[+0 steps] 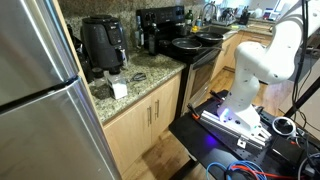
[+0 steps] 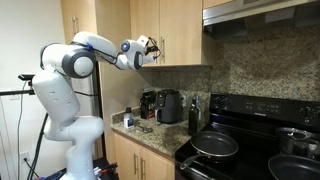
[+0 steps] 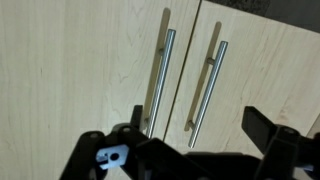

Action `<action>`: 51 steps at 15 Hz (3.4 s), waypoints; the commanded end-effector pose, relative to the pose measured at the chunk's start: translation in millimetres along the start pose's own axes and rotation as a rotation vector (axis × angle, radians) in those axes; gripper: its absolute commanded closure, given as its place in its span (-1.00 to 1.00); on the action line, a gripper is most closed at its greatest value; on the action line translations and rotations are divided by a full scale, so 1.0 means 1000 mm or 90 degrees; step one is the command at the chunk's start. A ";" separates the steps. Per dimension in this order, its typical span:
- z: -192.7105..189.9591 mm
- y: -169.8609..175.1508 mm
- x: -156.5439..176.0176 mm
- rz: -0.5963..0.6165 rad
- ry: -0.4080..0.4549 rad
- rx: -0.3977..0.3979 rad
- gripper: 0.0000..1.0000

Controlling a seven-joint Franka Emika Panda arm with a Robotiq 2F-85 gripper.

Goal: Open the right door of the top cabinet.

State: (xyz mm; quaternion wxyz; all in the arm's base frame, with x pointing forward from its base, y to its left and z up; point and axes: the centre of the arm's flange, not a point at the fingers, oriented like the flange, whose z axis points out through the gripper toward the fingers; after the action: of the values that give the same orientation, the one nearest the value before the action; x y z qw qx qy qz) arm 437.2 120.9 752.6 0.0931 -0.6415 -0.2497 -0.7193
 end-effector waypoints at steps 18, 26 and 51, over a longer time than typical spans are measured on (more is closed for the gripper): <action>0.142 -0.008 -0.007 0.101 -0.012 -0.115 -1.00; 0.139 -0.021 -0.017 0.099 -0.030 -0.098 -0.32; 0.017 0.018 0.023 0.039 -0.123 -0.179 0.93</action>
State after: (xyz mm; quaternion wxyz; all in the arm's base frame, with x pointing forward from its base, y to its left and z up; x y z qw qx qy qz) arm 509.9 167.3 762.5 0.0681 -0.7266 -0.1620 -0.6642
